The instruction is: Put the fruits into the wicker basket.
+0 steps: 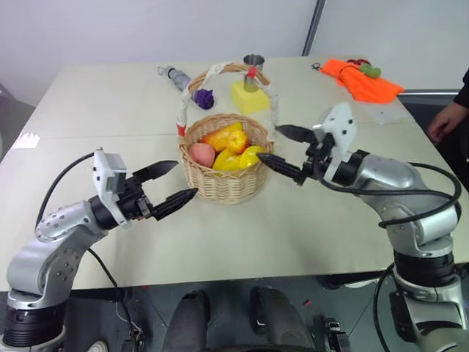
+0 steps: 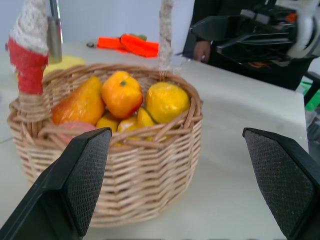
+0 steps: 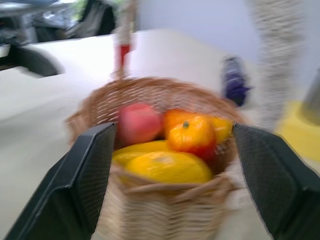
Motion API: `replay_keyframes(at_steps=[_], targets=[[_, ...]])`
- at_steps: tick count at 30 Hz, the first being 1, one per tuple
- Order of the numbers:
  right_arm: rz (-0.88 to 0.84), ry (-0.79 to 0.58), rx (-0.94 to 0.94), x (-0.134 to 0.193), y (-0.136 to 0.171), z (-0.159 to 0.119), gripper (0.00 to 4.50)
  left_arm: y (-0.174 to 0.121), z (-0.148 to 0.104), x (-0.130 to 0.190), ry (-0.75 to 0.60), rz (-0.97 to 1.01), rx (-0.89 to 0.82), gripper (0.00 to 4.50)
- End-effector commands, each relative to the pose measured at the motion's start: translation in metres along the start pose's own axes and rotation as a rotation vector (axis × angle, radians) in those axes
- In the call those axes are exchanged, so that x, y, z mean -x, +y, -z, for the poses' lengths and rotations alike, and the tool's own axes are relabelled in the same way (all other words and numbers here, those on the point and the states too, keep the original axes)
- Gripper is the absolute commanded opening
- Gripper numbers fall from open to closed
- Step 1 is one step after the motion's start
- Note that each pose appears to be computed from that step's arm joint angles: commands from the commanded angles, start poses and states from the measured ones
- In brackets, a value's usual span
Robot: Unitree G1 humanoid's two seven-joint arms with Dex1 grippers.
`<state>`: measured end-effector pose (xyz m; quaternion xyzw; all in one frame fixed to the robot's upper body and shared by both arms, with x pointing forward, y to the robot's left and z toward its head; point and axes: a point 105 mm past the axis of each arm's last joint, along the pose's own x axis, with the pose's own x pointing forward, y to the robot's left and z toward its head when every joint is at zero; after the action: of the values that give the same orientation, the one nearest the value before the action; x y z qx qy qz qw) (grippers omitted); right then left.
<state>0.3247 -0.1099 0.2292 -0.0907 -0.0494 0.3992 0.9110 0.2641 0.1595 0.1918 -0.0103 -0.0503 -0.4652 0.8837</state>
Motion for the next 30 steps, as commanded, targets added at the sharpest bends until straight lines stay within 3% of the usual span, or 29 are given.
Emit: replay_keyframes(at_steps=[1, 5, 7, 13, 21, 25, 28, 30], targets=[[0.15, -0.037, -0.007, -0.016, -0.024, -0.002, 3.85, -0.003, -0.012, -0.004, -0.054, 0.028, -0.036, 4.5], [0.213, -0.075, -0.08, -0.035, -0.036, 0.003, 3.85, -0.006, -0.017, -0.007, -0.081, 0.033, -0.038, 4.5], [0.204, -0.097, -0.105, -0.036, -0.035, 0.003, 3.05, -0.008, -0.018, -0.008, -0.086, 0.033, -0.043, 4.5], [0.204, -0.188, -0.148, -0.02, -0.037, -0.013, 0.04, -0.012, -0.02, -0.009, -0.102, 0.037, -0.041, 4.5], [0.577, -0.246, -0.056, 0.05, -0.109, -0.024, 0.04, -0.014, -0.016, -0.019, -0.098, 0.071, -0.025, 4.5], [0.912, -0.129, 0.039, 0.102, -0.164, -0.011, 0.04, -0.014, -0.014, -0.028, -0.101, 0.103, -0.017, 4.5], [0.997, -0.109, 0.035, 0.115, -0.184, -0.003, 0.04, -0.016, -0.014, -0.033, -0.109, 0.123, -0.016, 4.5], [1.009, -0.122, 0.015, 0.116, -0.19, 0.0, 0.86, -0.017, -0.014, -0.037, -0.115, 0.131, -0.017, 4.5]])
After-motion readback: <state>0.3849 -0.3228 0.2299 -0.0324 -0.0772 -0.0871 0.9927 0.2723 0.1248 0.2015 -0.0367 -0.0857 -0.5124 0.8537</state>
